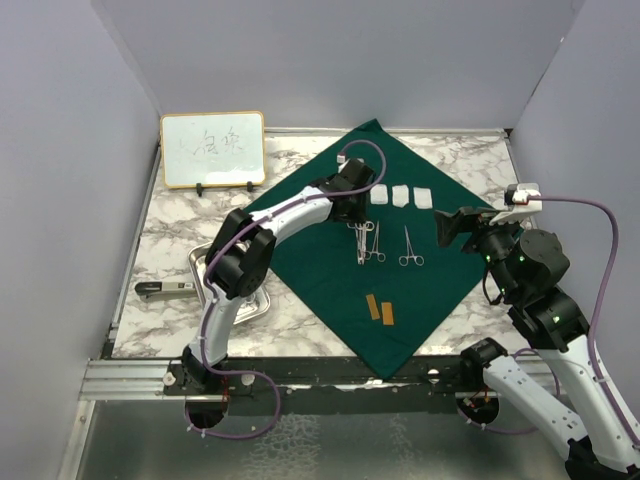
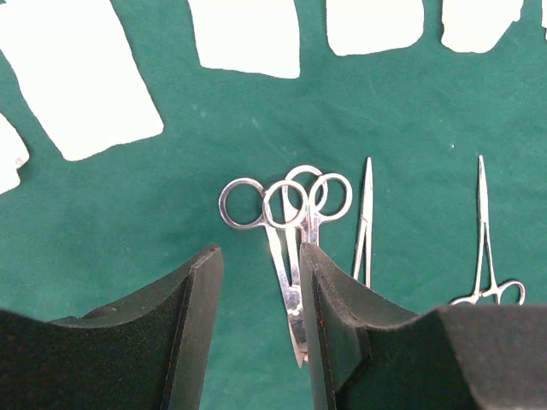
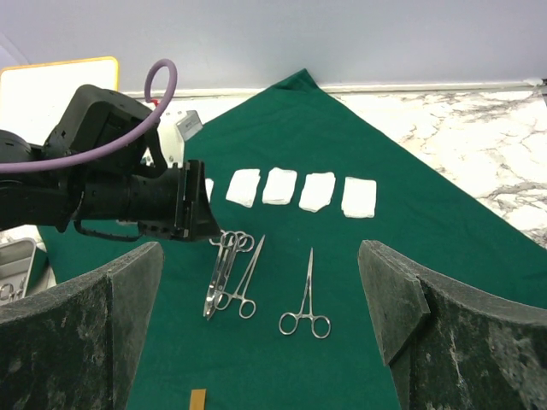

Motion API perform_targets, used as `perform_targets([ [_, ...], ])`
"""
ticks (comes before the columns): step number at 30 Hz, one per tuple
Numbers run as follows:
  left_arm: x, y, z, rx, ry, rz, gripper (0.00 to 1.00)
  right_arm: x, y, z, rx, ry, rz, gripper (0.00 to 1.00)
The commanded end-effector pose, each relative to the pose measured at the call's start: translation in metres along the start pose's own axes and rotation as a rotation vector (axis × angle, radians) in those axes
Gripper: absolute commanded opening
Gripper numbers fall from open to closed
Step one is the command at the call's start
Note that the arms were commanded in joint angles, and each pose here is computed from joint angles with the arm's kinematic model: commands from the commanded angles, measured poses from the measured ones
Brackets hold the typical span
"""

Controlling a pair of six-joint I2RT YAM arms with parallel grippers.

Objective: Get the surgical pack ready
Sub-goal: Pick up the medical item from the surgical kit.

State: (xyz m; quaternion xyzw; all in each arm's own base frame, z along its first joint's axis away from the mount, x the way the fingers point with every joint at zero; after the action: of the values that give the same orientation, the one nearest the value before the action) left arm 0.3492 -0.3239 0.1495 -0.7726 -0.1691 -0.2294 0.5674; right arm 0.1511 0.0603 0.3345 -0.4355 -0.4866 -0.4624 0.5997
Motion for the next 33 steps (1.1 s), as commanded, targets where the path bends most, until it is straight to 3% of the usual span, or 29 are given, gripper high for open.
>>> perform_targets([
  [1, -0.010, -0.008, -0.008, 0.035, -0.002, 0.014, 0.44, -0.002, 0.001, 0.000, -0.012, 0.009, -0.004, 1.00],
  [14, -0.014, 0.004, -0.021, 0.122, -0.008, 0.006, 0.38, -0.002, 0.001, 0.000, -0.015, 0.010, 0.001, 1.00],
  [20, -0.012, 0.012, -0.017, 0.118, 0.004, 0.021, 0.27, -0.002, 0.000, -0.001, -0.015, 0.010, -0.006, 1.00],
  [33, 0.000, 0.025, -0.015, 0.113, 0.049, 0.008, 0.20, -0.002, 0.000, -0.001, -0.017, 0.009, -0.005, 1.00],
])
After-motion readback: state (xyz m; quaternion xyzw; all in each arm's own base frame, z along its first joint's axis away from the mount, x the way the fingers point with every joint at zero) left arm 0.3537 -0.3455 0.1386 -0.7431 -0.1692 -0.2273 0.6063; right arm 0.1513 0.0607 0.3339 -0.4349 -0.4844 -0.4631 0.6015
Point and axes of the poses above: each gripper's point midway between its finger pads, its own y axis out along the fingers, its own z axis along the line the jaws close on, x = y × z, the point moved 10 cm from there along -y, back along the fingers, and after that the axes turned 1 degree about -y, right-handed, at the moved point
